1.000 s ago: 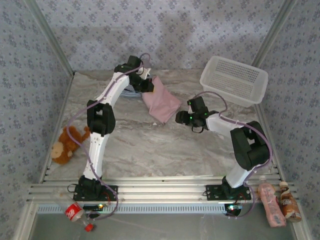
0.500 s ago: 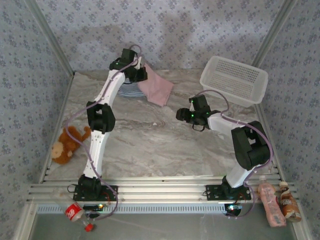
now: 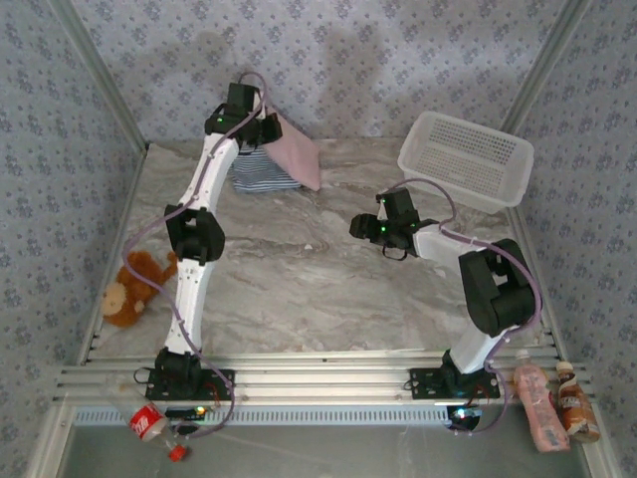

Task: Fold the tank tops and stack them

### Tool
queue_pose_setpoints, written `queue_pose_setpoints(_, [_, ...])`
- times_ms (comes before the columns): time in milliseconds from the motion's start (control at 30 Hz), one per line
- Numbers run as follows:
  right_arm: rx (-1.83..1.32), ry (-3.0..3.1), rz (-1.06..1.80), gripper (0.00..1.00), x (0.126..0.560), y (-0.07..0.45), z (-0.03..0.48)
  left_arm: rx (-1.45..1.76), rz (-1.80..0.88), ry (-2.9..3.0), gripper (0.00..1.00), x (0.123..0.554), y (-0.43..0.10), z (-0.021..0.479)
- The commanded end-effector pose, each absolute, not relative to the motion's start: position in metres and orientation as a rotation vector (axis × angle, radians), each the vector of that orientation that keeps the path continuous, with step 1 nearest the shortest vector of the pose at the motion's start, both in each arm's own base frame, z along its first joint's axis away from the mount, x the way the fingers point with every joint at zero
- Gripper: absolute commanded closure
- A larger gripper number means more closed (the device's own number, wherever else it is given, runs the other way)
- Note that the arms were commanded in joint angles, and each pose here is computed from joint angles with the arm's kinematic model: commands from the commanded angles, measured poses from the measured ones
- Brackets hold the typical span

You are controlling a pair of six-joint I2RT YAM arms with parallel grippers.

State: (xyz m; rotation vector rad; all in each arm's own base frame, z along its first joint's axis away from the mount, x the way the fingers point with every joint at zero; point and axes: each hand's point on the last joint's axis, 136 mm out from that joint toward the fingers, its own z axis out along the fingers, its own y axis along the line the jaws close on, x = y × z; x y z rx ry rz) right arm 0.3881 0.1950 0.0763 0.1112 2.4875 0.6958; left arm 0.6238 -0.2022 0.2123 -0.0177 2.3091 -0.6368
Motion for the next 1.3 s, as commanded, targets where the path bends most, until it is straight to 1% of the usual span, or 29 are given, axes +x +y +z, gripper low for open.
queue_pose_setpoints(0, [0.119, 2.480, 0.722, 0.36, 0.394, 0.198, 0.079, -0.015, -0.635, 2.197, 1.00, 0.621, -0.194, 0.269])
queue_pose_setpoints(200, [0.115, 2.475, 0.733, 0.36, 0.394, 0.200, 0.078, 0.018, -0.586, 2.153, 1.00, 0.615, -0.187, 0.295])
queue_pose_setpoints(467, [0.107, 2.471, 0.732, 0.36, 0.393, 0.201, 0.080, 0.040, -0.477, 2.186, 1.00, 0.605, -0.164, 0.299])
queue_pose_setpoints(533, [0.102, 2.473, 0.737, 0.36, 0.392, 0.203, 0.079, 0.021, -0.433, 2.216, 1.00, 0.606, -0.152, 0.289])
queue_pose_setpoints(733, [0.092, 2.480, 0.736, 0.36, 0.390, 0.204, 0.077, -0.006, -0.372, 2.351, 1.00, 0.611, -0.126, 0.226])
queue_pose_setpoints(900, [0.090, 2.488, 0.741, 0.36, 0.388, 0.205, 0.074, -0.045, -0.311, 2.411, 0.99, 0.614, -0.101, 0.195])
queue_pose_setpoints(1033, [0.089, 2.497, 0.742, 0.36, 0.387, 0.205, 0.070, -0.088, -0.254, 2.465, 0.94, 0.613, -0.078, 0.166])
queue_pose_setpoints(1167, [0.094, 2.510, 0.748, 0.36, 0.385, 0.205, 0.065, -0.121, -0.210, 2.517, 0.86, 0.608, -0.063, 0.145])
queue_pose_setpoints(1200, [0.096, 2.510, 0.745, 0.36, 0.385, 0.205, 0.065, -0.136, -0.218, 2.527, 0.84, 0.607, -0.062, 0.142])
queue_pose_setpoints(1267, [0.093, 2.512, 0.746, 0.36, 0.384, 0.205, 0.064, -0.157, -0.214, 2.553, 0.74, 0.604, -0.057, 0.131])
